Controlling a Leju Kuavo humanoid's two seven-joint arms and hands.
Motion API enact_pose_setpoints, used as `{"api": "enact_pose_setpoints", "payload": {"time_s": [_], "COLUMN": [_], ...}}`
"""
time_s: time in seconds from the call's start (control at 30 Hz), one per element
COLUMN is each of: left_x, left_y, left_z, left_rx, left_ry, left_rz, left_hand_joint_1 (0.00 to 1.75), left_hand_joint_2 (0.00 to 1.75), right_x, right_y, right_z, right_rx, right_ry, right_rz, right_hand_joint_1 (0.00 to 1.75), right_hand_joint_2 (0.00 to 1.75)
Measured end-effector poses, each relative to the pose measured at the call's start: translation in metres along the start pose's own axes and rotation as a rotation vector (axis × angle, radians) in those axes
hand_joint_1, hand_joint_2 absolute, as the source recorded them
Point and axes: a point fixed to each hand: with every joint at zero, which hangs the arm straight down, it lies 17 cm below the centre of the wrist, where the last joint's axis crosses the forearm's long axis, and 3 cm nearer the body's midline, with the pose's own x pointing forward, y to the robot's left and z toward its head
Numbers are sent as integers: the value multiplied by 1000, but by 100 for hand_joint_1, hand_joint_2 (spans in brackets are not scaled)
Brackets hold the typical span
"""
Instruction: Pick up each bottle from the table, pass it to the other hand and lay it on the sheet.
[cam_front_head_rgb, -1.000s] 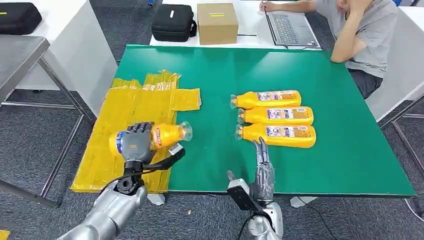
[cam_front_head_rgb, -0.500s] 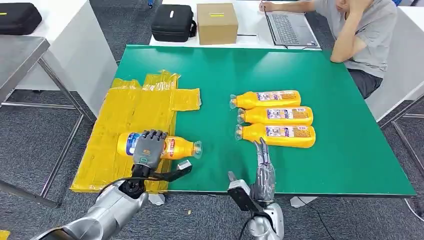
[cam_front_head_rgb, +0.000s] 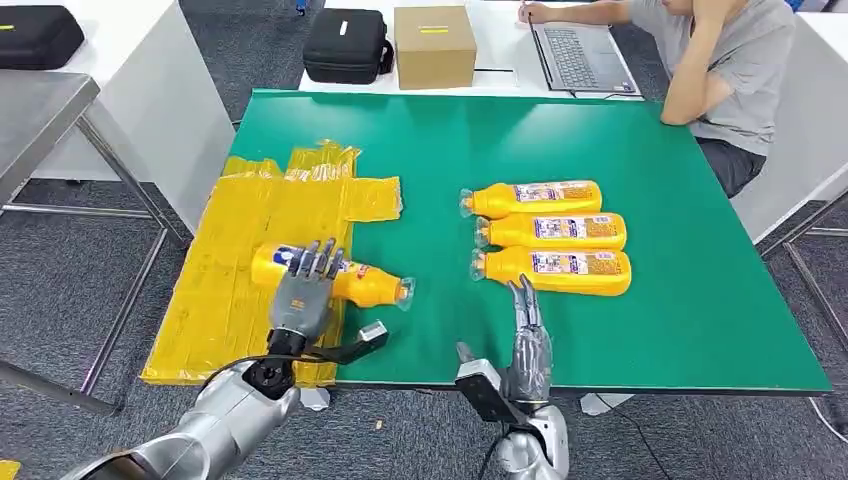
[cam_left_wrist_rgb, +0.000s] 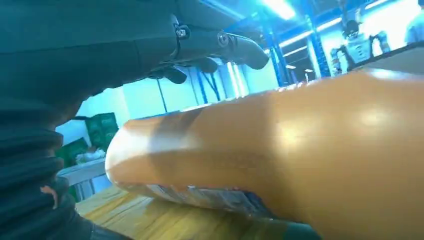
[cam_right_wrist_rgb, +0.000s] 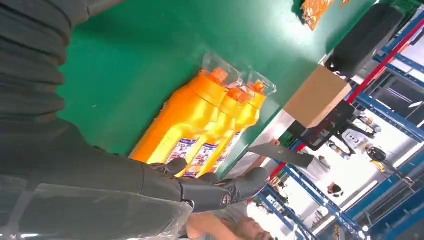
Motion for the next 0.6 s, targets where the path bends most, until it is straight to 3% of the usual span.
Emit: {"api": "enact_pose_setpoints", "payload": {"time_s": [0.47,0.6], "left_x": [29,56], "left_y": [39,58], "left_z": [-14,-10], "left_rx": [103,148], "left_ry": [-68,-136], "left_rz": [33,69], "left_hand_joint_1": [0,0], "left_hand_joint_2": [0,0], "right_x": [-1,-3], "right_y": [-3,-6], "right_z": [2,4], "right_rx": [-1,-6], "right_ry": [-2,0], "right_rz": [14,18], "right_hand_joint_1": [0,0], "right_hand_joint_2": [175,175]}}
